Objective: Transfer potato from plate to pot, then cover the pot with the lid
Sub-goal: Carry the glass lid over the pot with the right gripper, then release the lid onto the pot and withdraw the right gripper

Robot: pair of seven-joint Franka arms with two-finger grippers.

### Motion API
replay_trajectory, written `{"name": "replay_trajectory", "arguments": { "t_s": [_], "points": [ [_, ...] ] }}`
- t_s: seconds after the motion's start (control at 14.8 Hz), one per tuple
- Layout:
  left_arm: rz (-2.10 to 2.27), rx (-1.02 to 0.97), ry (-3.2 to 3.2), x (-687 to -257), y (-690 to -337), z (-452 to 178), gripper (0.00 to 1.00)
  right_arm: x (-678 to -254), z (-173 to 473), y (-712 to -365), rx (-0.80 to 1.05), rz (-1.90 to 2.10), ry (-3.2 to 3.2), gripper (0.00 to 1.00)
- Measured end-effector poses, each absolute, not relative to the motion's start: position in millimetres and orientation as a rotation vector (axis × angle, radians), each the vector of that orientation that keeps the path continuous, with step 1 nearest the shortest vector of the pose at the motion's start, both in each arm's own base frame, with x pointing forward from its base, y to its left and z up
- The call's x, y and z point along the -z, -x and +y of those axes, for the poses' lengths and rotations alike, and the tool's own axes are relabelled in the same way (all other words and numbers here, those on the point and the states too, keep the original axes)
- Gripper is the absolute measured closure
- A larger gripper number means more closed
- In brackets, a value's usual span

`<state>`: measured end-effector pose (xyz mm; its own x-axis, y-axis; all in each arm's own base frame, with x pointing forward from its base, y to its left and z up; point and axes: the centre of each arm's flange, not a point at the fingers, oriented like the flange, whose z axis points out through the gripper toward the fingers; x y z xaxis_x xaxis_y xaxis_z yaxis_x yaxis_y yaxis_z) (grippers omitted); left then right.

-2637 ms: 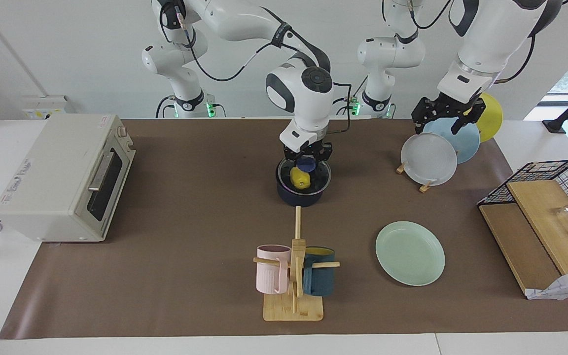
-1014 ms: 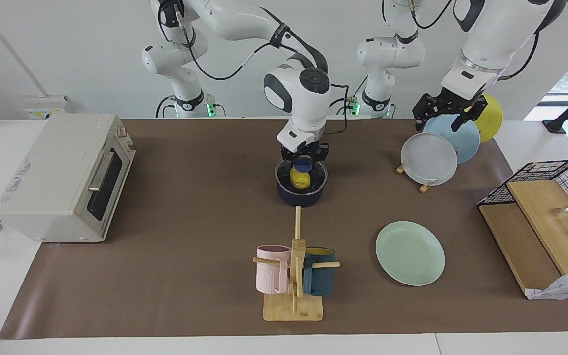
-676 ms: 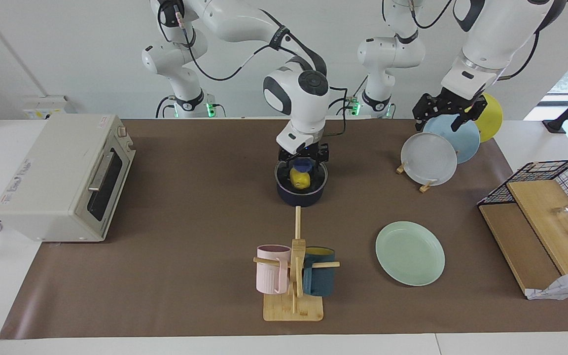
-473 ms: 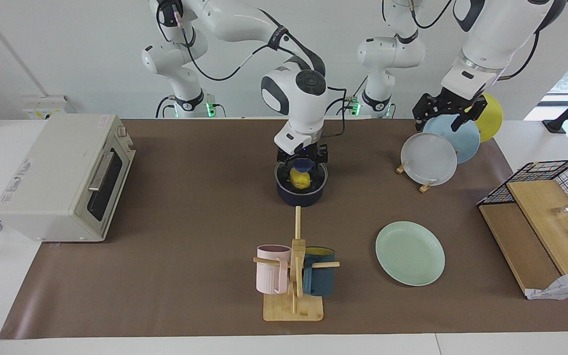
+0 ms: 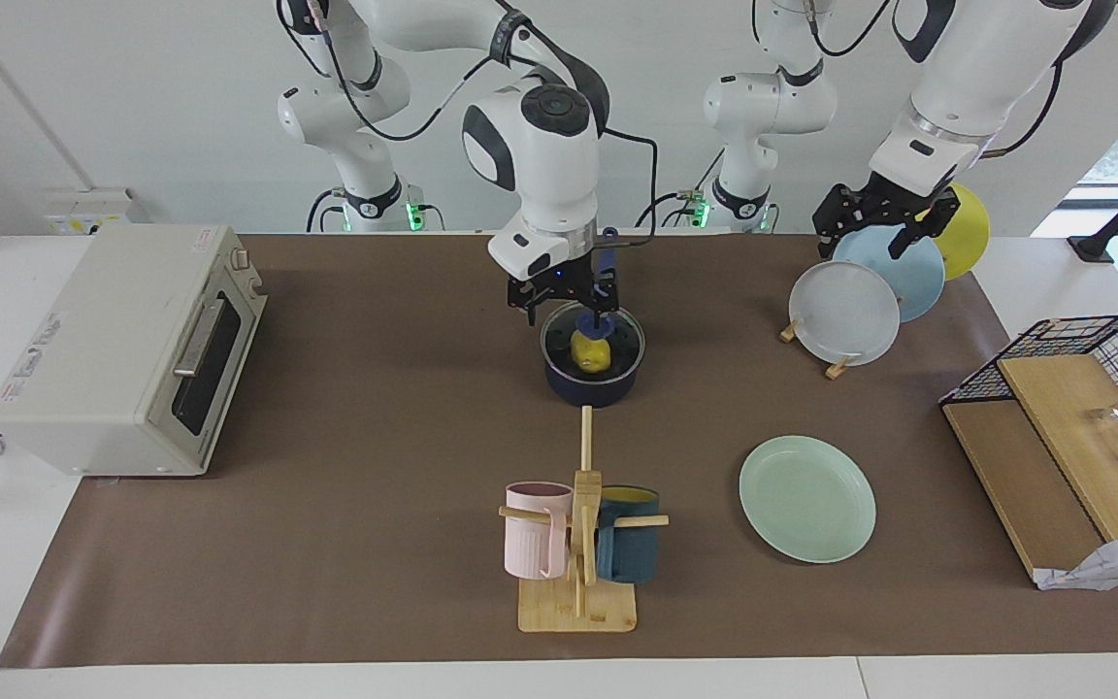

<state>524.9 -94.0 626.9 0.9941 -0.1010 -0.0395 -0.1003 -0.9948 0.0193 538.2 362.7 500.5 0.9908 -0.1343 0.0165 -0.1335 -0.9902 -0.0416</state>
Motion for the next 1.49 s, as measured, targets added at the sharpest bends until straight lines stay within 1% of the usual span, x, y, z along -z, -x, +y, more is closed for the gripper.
{"name": "replay_trajectory", "arguments": {
  "t_s": [0.14, 0.34, 0.68, 0.81, 0.95, 1.22, 1.49],
  "points": [
    [-0.157, 0.063, -3.12, -626.9, -524.9, -94.0, 0.0, -524.6, 326.0, -551.0, 0.017, 0.183, 3.107, 0.0],
    [-0.157, 0.063, -3.12, -626.9, -524.9, -94.0, 0.0, -558.0, 251.7, -568.3, 0.005, 0.163, 3.117, 0.0],
    [-0.157, 0.063, -3.12, -626.9, -524.9, -93.9, 0.0, -601.9, 148.7, -565.1, -0.055, 0.116, 3.135, 0.0],
    [-0.157, 0.063, -3.12, -626.9, -524.9, -93.9, 0.0, -607.3, 99.6, -564.3, -0.117, 0.034, 3.139, 0.0],
    [-0.157, 0.063, -3.12, -626.9, -524.9, -93.9, 0.0, -608.6, 63.8, -563.4, -0.155, -0.019, 3.134, 0.0],
    [-0.157, 0.063, -3.12, -626.9, -524.9, -93.9, 0.0, -600.9, 26.3, -554.4, -0.209, -0.074, 3.127, 0.0],
    [-0.157, 0.063, -3.12, -626.9, -524.9, -93.9, 0.0, -582.7, 17.1, -539.6, -0.261, -0.074, 3.125, 0.0]
  ]
}}
